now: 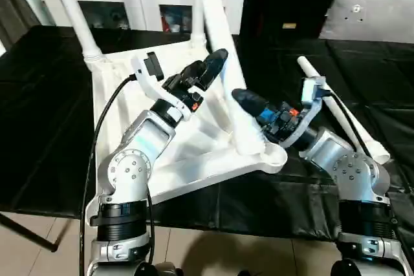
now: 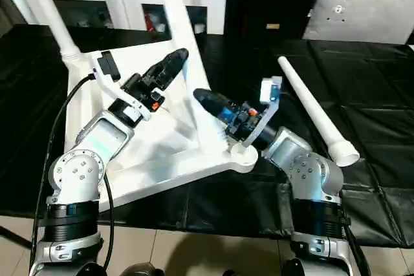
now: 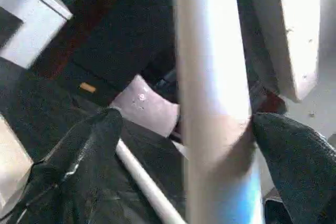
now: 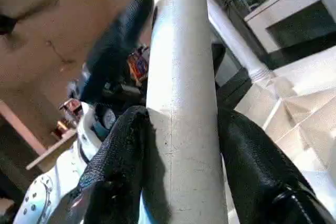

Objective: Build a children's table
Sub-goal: Pick table leg

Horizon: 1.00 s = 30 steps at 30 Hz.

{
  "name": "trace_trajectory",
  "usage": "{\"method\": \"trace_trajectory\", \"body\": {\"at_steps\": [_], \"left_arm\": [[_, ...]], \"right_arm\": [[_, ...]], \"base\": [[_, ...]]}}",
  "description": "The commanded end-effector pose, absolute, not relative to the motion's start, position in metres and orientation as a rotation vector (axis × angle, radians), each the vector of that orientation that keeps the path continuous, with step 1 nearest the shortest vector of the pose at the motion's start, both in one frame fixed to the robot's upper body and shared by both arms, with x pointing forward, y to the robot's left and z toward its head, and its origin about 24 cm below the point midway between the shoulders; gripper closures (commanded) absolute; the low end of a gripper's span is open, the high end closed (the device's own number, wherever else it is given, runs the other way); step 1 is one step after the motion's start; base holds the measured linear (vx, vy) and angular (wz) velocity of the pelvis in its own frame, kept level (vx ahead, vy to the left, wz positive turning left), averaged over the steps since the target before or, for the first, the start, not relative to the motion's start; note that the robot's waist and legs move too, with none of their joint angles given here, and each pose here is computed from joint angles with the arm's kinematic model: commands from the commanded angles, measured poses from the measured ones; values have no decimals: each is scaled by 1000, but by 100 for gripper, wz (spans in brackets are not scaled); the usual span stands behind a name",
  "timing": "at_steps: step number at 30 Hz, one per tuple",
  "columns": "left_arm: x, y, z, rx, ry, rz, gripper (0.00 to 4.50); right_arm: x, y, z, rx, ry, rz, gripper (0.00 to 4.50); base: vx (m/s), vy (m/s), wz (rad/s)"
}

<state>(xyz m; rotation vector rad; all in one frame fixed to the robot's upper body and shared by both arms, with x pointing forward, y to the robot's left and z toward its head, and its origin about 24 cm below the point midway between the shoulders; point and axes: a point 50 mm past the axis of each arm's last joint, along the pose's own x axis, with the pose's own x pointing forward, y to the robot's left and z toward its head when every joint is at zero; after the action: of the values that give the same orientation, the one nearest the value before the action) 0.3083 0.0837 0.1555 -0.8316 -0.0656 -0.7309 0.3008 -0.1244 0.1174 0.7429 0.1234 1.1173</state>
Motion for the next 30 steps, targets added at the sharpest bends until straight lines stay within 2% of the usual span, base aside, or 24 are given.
{"method": "trace_trajectory", "body": {"at_steps": [1,4,5,9,13,15,17,19,27,30], "left_arm": [[301,78,161,-856,-70,-811,18],[298,76,162,-884,-72,-840,39],[298,76,162,-884,-71,-838,62],[298,76,161,-882,-67,-838,81],[297,75,160,-874,-61,-849,123],[297,74,159,-864,-54,-848,126],[298,74,158,-856,-49,-844,163],[298,75,157,-850,-46,-839,170],[303,78,155,-779,-56,-779,249],[306,80,155,-732,-65,-743,260]], "right_arm": [[298,-123,116,697,137,1132,275],[295,-119,110,658,181,1143,275],[295,-119,109,658,181,1143,275],[296,-118,110,658,179,1141,275],[296,-118,109,648,183,1145,275],[296,-118,109,645,183,1146,275],[296,-118,109,645,183,1146,275],[296,-118,109,644,181,1145,275],[296,-119,109,628,183,1138,275],[298,-120,108,600,184,1118,275]], "base": [[0,0,0],[0,0,0],[0,0,0],[0,0,0],[0,0,0],[0,0,0],[0,0,0],[0,0,0],[0,0,0],[0,0,0]]}}
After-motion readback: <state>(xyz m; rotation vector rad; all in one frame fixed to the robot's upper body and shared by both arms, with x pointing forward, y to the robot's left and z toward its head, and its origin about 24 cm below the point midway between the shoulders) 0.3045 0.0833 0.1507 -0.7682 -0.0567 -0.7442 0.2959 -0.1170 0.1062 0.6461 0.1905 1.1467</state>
